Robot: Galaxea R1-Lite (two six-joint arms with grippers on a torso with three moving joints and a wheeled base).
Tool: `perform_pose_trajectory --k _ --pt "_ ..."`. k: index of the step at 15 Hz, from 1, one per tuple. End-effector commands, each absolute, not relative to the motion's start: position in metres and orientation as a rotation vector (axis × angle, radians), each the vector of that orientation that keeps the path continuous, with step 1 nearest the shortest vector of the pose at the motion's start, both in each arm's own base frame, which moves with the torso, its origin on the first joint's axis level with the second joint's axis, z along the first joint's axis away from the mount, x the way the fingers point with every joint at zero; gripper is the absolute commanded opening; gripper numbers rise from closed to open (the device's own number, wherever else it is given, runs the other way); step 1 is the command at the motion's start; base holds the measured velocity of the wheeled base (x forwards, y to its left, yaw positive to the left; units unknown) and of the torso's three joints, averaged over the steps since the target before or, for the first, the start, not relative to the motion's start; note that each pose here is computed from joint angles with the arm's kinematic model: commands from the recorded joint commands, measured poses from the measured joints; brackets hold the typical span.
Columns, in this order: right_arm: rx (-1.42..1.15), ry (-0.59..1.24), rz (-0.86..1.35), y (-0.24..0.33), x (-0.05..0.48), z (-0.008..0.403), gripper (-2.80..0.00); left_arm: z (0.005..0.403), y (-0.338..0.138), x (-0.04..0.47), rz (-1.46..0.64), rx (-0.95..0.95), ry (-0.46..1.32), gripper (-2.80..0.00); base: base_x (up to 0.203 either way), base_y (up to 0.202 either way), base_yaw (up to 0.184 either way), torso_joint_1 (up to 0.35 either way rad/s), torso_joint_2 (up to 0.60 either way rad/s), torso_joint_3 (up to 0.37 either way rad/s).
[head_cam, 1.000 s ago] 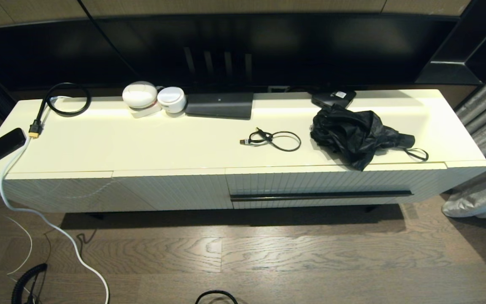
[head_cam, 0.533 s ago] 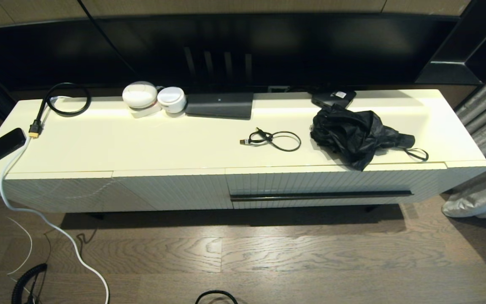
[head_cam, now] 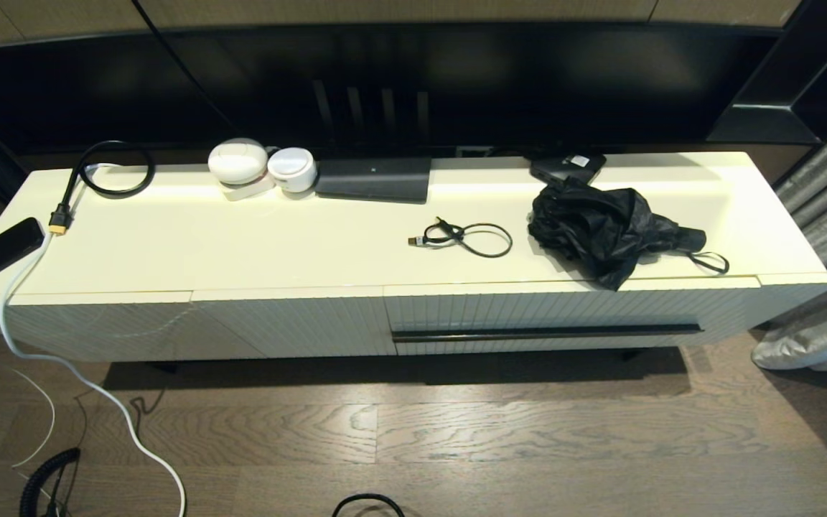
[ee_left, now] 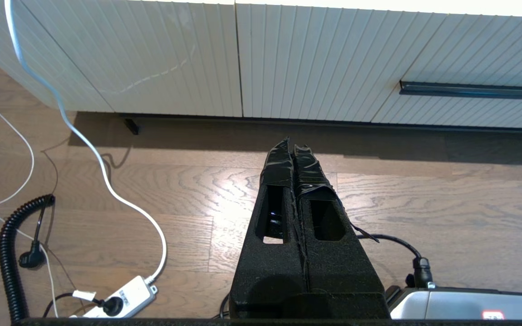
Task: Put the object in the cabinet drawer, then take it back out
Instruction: Open the drawer
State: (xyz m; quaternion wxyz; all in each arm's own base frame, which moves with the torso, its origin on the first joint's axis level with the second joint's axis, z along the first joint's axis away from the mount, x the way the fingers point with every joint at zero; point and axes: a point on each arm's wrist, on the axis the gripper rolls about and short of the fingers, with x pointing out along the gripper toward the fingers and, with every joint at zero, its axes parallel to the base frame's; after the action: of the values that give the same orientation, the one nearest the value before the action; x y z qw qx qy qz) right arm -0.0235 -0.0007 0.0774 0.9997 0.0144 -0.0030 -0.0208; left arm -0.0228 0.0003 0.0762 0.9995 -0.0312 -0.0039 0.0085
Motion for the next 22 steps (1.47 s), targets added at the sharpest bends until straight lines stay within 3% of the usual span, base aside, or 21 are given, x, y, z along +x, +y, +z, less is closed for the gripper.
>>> perform_pose_trajectory --k 1,7,11,15,22 --pt "0.021 -0.036 -0.036 -0.001 -0.028 0.089 -2.80 0.076 0.000 -0.023 0.017 -0.063 -0.008 -2.80 0.000 0.000 0.000 0.000 0.00 0.000" --pt "-0.168 0.045 0.038 0.001 -0.034 0.154 -2.80 0.076 0.000 -0.023 0.017 -0.063 -0.007 -2.80 0.000 0.000 0.000 0.000 0.00 0.000" --pt "-0.272 0.086 0.053 0.001 -0.004 0.223 -2.80 0.076 0.000 -0.023 0.018 -0.063 -0.007 -2.80 0.000 0.000 0.000 0.000 0.00 0.000" --pt "-0.541 0.105 0.080 0.001 0.044 0.284 -2.80 0.076 0.000 -0.023 0.017 -0.063 -0.008 -2.80 0.000 0.000 0.000 0.000 0.00 0.000" --pt "-0.978 0.217 0.266 0.010 0.118 0.293 -2.80 0.076 0.000 -0.023 0.017 -0.063 -0.008 -2.80 0.000 0.000 0.000 0.000 0.00 0.000"
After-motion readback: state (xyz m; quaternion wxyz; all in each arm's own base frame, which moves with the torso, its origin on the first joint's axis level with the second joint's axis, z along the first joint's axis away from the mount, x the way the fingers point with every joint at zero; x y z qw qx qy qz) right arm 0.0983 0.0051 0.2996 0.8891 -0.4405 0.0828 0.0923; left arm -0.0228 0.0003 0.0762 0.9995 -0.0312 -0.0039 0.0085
